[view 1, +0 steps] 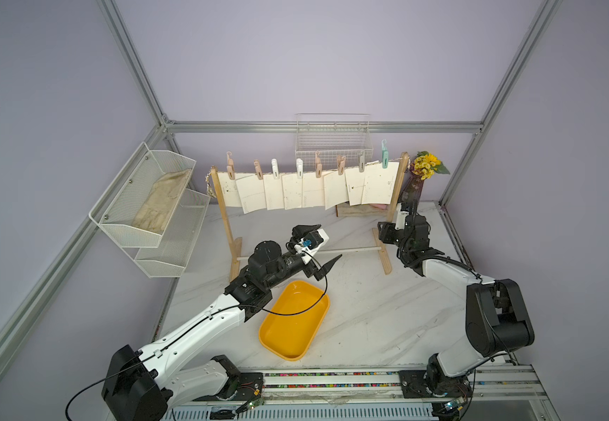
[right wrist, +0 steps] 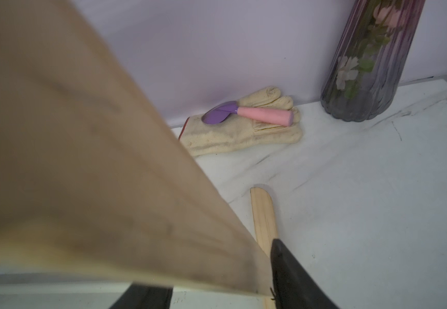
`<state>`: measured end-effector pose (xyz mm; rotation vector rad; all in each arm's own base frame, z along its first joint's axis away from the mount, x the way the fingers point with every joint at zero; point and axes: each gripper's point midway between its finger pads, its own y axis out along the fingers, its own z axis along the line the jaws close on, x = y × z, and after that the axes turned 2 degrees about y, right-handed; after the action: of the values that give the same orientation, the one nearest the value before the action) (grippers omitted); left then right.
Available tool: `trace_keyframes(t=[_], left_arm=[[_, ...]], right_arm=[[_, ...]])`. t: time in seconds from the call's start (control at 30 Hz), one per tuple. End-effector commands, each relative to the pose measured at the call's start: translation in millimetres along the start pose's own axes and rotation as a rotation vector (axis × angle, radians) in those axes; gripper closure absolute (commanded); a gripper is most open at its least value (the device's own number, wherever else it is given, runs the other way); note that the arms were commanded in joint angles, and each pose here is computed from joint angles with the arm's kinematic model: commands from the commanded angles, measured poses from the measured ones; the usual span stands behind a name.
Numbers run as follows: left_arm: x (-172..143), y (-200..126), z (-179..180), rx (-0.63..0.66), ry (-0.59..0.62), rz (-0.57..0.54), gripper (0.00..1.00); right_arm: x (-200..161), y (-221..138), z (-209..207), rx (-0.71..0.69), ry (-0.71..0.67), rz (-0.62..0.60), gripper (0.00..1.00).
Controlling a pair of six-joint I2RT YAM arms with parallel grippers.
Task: Remove the postcards from the strings
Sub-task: Adjust the clothesline at the center of the board.
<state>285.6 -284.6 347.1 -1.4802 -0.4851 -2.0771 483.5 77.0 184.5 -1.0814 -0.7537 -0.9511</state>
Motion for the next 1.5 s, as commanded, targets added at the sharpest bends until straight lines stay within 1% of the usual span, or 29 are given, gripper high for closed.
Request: trace_keyframes(t=[0.0,0.1,0.23,0.4,0.6,0.67,0.87,1.07,1.2,1.33,1.4,1.47], left_arm=[[7.8,-6.6,0.8,0.021,0.02,-0.039,0.0],[5.5,-5.7,-0.2,0.019,0.016,-0.032,0.0],[4.7,-4.5,-0.2,0.018,0.016,-0.03,0.0],[4.0,-3.6,-0.1,0.017,0.011,-0.028,0.0],[4.0,-4.0,-0.4,0.016,0.012,-0.029,0.0],[5.5,-4.2,-1.3,0.013,0.012,-0.033,0.0],[6.3,-4.4,-2.6,0.008,0.01,-0.035,0.0],[6.8,-4.4,-3.9,0.006,0.013,-0.037,0.0],[7.0,-4.9,-5.3,0.004,0.018,-0.037,0.0],[6.8,-4.1,-6.7,-0.002,0.015,-0.037,0.0],[8.0,-4.0,-6.9,-0.004,0.015,-0.041,0.0],[7.8,-4.2,-6.8,-0.003,0.016,-0.039,0.0]], right_arm=[[27.6,5.2,6.3,0.016,-0.002,-0.091,0.48],[27.5,9.8,6.7,0.02,-0.012,-0.09,0.55],[31.0,8.2,5.6,0.011,-0.01,-0.109,0.68],[35.1,-3.7,4.2,0.001,0.001,-0.128,0.76],[40.2,-31.8,0.6,-0.027,0.034,-0.158,0.78],[39.1,-42.1,-4.7,-0.054,0.06,-0.166,0.82],[35.1,-72.3,-20.7,-0.135,0.158,-0.186,0.83],[15.1,-94.3,-30.0,-0.2,0.238,-0.182,0.86],[0.2,-105.2,-28.5,-0.246,0.269,-0.173,0.9],[-18.9,-108.9,-12.6,-0.267,0.285,-0.144,0.89],[-27.9,-112.4,-3.5,-0.292,0.28,-0.141,0.86],[-35.3,-117.4,4.3,-0.307,0.283,-0.144,0.86]])
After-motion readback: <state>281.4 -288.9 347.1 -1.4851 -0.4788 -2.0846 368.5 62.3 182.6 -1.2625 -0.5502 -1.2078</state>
